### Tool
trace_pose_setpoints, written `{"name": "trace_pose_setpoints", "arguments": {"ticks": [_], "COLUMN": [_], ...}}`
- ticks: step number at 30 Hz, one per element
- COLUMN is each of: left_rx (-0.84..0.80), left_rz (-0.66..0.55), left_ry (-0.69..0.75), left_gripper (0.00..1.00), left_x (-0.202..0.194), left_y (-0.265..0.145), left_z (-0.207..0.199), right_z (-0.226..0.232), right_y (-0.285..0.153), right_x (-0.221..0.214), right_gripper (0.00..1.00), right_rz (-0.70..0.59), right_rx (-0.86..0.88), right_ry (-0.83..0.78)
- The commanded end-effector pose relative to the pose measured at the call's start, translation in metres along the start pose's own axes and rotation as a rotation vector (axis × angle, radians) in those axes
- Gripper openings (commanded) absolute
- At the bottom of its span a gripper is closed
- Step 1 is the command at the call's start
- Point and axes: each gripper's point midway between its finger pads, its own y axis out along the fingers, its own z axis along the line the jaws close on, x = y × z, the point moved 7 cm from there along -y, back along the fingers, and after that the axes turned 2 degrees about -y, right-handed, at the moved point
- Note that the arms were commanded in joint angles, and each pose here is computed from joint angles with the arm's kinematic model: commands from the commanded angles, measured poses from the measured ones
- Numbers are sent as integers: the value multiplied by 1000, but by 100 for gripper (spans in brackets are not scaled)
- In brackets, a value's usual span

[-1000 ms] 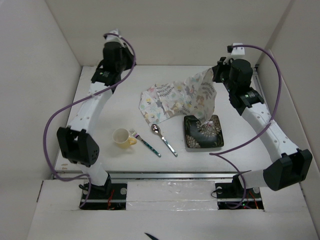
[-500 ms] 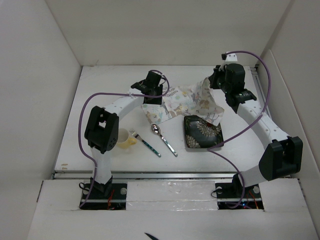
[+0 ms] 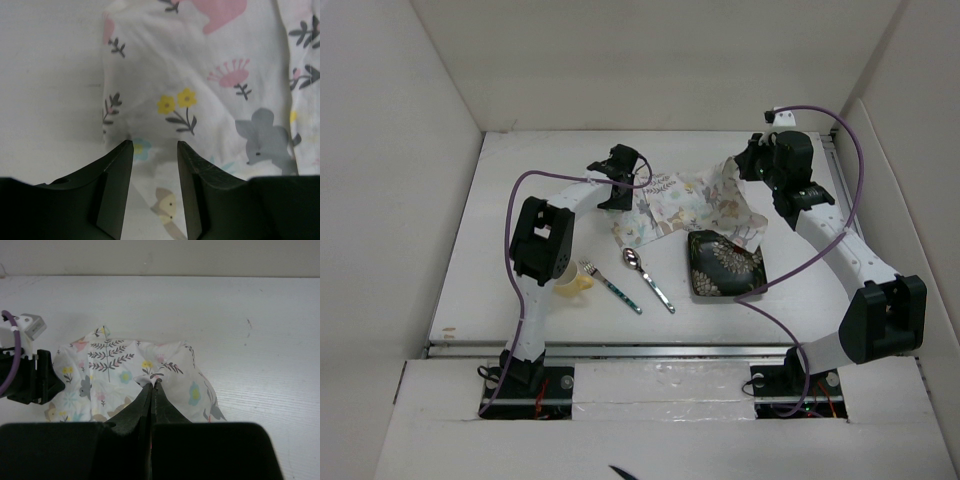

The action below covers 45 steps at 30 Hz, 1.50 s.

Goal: Set the dinner table for one person

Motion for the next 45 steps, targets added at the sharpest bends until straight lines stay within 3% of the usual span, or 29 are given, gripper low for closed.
{"name": "trace_pose_setpoints", "arguments": {"ticks": [1, 2, 3, 9, 16, 22, 23, 26, 31, 33, 37, 42, 45], "left_rx": [-8, -6, -5, -3, -33, -33, -55, -137, -135, -113, -22, 85, 85], "left_rz": [95, 97, 92, 24, -147, -260, -297, -336, -333, -259, -133, -57, -40], "left_ry": [35, 39, 39, -27, -212, -281, -287, -304, -328, -332, -287, -276, -281], "left_gripper": [37, 13, 0, 0, 0, 0, 7, 45, 44, 33, 25, 43, 45], "left_x": [-9, -8, -5, 24, 103, 142, 150, 157, 137, 105, 51, 27, 30], "left_y": [18, 23, 24, 30, 31, 24, 11, -21, -63, -68, -54, -22, -7], "left_z": [-2, -3, -4, 7, 50, 75, 74, 70, 78, 84, 96, 108, 104], "right_z": [5, 6, 6, 1, 3, -5, -4, -3, 1, -1, 4, 6, 7], "right_y": [-10, -11, -11, -13, -4, 5, 6, 18, 40, 42, 36, 31, 27], "right_x": [27, 28, 26, 30, 25, 25, 26, 32, 30, 26, 20, 18, 18], "right_gripper": [0, 0, 0, 0, 0, 0, 0, 0, 0, 0, 0, 0, 0], "right_rz": [-117, -118, -114, -133, -126, -127, -129, -137, -106, -113, -114, -107, -104], "right_rx": [45, 47, 48, 52, 77, 66, 70, 88, 108, 104, 126, 142, 151], "right_ry": [1, 2, 4, 11, 25, 29, 30, 37, 44, 43, 43, 33, 28]}}
